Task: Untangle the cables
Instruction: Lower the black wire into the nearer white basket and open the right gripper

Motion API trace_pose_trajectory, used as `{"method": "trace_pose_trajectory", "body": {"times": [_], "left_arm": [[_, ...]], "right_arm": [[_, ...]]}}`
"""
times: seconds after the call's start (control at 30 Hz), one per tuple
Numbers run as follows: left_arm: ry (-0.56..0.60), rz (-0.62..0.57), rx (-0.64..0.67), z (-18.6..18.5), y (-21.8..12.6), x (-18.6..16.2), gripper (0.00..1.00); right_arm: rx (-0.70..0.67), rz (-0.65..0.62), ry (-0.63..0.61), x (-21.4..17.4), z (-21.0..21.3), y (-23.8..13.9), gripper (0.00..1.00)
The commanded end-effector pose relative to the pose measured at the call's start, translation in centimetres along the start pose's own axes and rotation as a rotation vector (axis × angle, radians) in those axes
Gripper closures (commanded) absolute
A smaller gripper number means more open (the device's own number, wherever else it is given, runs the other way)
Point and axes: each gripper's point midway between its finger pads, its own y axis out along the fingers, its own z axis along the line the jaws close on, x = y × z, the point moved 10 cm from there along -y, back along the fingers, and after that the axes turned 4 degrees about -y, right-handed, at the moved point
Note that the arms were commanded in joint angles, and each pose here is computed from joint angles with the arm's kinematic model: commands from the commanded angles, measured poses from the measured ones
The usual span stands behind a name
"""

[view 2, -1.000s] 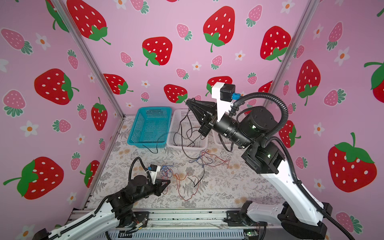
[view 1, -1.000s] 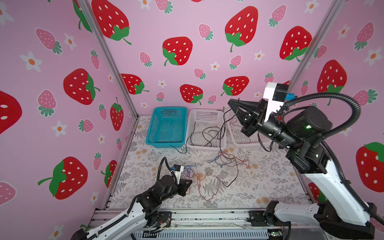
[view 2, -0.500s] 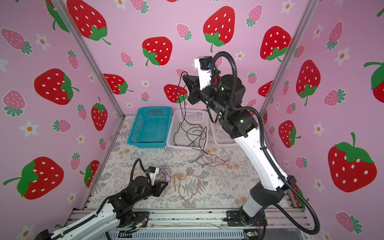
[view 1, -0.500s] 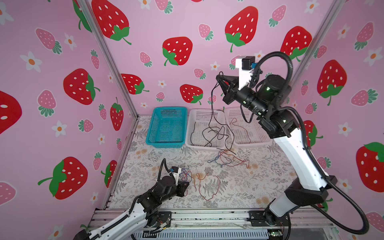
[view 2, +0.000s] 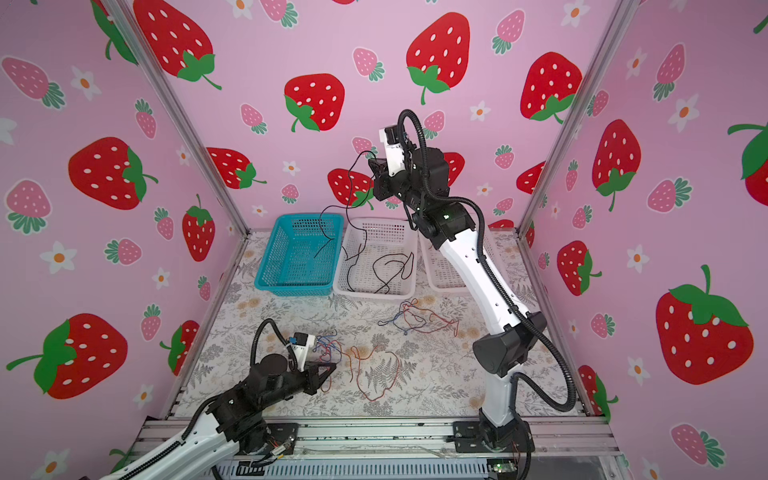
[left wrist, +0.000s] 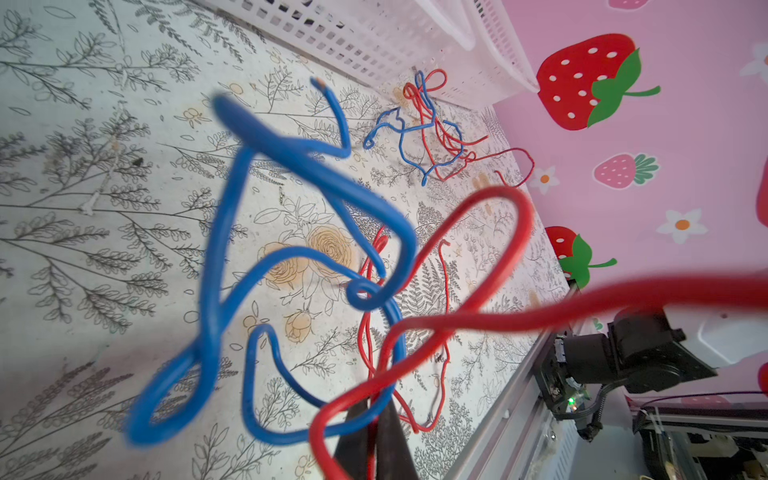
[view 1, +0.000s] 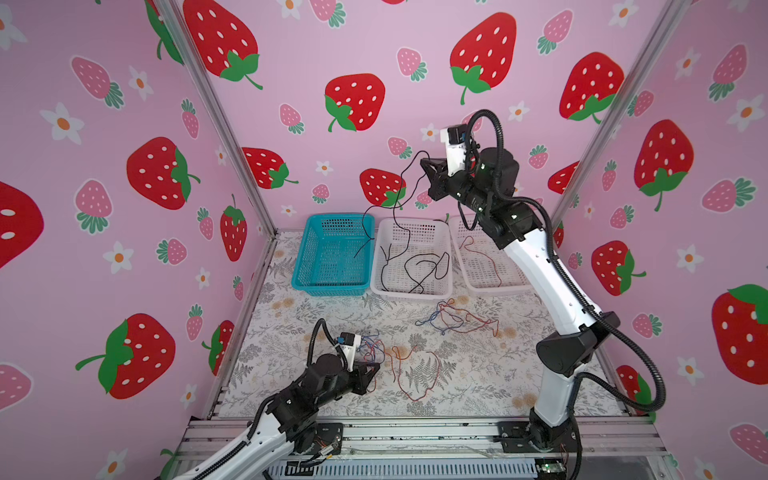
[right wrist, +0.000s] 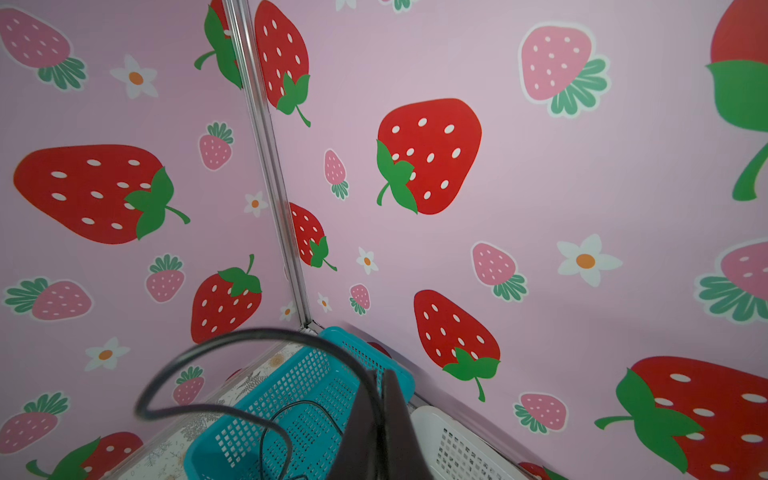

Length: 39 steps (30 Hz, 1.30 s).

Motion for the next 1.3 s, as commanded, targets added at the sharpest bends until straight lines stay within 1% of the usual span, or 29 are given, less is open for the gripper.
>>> {"method": "trace_pose_trajectory", "body": {"times": [0.0, 0.13, 0.3, 0.47, 0.7, 0.8, 0.83, 0.9, 0.93, 1.03, 1.2, 1.27], "left_arm": [[-0.02, -0.023, -0.042, -1.2, -0.9, 1.0, 1.0], [-0.03, -0.023, -0.05, -1.3, -1.3, 0.8, 1.0], [-0.037, -0.015, -0.043, -1.0, -1.6, 0.4, 1.0], [-0.052, -0.022, -0.053, -1.0, -1.8, 0.4, 1.0], [-0.059, -0.018, -0.058, -1.3, -1.7, 0.6, 1.0], [-0.06, -0.018, -0.06, -1.4, -1.7, 0.7, 1.0], [-0.06, -0.018, -0.061, -1.4, -1.7, 0.7, 1.0], [-0.061, -0.021, -0.066, -1.5, -1.8, 0.8, 1.0], [-0.062, -0.022, -0.068, -1.6, -1.8, 0.8, 1.0], [-0.063, -0.022, -0.075, -1.7, -1.7, 1.0, 1.0], [-0.052, -0.011, -0.079, -2.2, -1.7, 1.3, 1.0], [-0.05, -0.01, -0.085, -2.4, -1.7, 1.5, 1.0]], "right_arm": [[-0.013, -0.034, -0.01, -0.8, -0.4, 1.0, 1.0], [-0.059, 0.004, -0.001, -2.9, -1.1, 2.2, 1.0], [-0.084, 0.027, 0.049, -6.1, -2.2, 2.6, 1.0], [-0.075, 0.127, 0.078, -10.7, -2.6, 4.0, 1.0], [-0.087, 0.225, 0.084, -15.2, -3.0, 5.8, 1.0], [-0.109, 0.311, 0.088, -17.2, -3.3, 6.6, 1.0], [-0.113, 0.337, 0.091, -17.5, -3.3, 6.7, 0.97], [-0.113, 0.378, 0.107, -18.0, -3.4, 6.7, 0.84], [-0.112, 0.389, 0.116, -18.0, -3.3, 6.5, 0.79], [-0.104, 0.391, 0.142, -17.3, -2.9, 5.4, 0.7], [-0.066, 0.331, 0.181, -15.5, -1.9, 2.1, 0.56], [-0.049, 0.321, 0.191, -15.0, -1.4, 1.0, 0.52]]}}
